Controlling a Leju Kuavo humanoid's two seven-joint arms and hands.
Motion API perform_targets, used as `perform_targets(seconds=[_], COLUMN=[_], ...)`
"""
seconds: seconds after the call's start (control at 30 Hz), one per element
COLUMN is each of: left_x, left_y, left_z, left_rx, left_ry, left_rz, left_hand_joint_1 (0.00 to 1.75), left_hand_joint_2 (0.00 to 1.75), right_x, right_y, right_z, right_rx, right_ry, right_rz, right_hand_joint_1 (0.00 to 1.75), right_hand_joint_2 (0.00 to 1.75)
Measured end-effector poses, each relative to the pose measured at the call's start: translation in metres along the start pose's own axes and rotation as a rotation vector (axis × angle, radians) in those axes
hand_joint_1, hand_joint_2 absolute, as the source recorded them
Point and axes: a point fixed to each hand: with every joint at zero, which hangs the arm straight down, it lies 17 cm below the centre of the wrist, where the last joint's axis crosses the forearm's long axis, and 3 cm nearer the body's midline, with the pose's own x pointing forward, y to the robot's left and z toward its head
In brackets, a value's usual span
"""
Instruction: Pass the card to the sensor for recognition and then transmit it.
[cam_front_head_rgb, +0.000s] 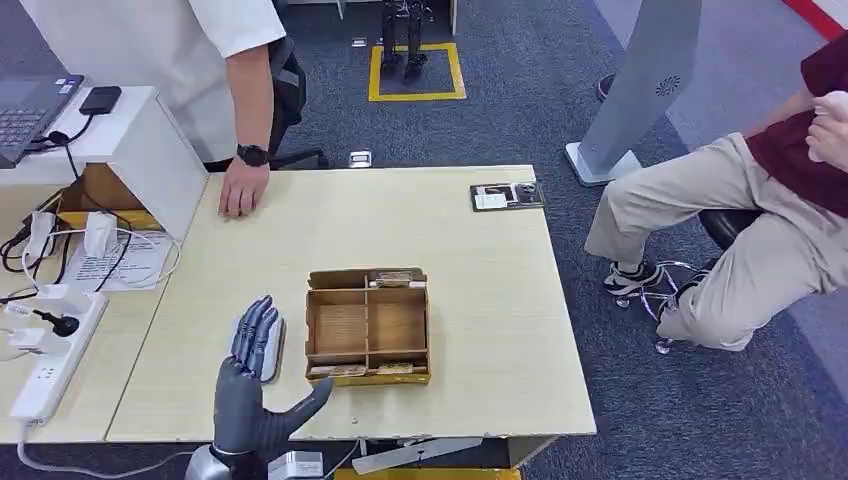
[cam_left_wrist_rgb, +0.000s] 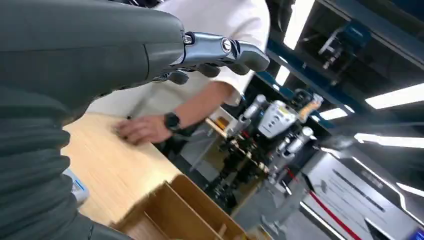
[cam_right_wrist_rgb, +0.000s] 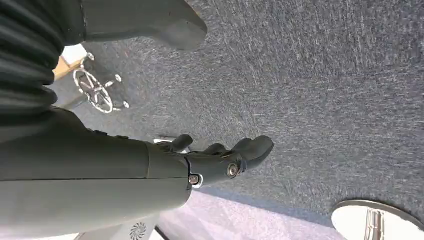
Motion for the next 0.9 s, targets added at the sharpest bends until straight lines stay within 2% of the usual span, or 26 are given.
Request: perform_targets(seconds=[0.23,0.5,0.7,0.9], left_x=[0.028,0.049,0.054,0.044], left_y=[-0.024,-0.036,-0.042,-0.056], left_z=[-0.002,-0.005,-0.006,-0.001], left_rx=[-0.083,-0.12,-0.135,-0.184], left_ry=[-0.08,-0.14,-0.154,-0.135], left_rz=[0.069,0.137,0.145,0.108], left_hand_joint_1=[0.0,0.0,0.0,0.0], left_hand_joint_2=[1.75,1.75,1.75,1.75], right_x=[0.0,0.002,0.002,0.003], right_y=[-0.001,-0.002,-0.002,-0.002], right_z=[0.0,-0.002,-0.002,-0.002], right_rx=[-0.001,-0.003,-0.003,-0.003], right_ry=[-0.001,-0.01,-0.011,-0.012], right_rz=[-0.001,-0.001,-0.002,-0.002], right_hand_joint_1=[0.0,0.0,0.0,0.0], right_hand_joint_2=[1.75,1.75,1.75,1.75])
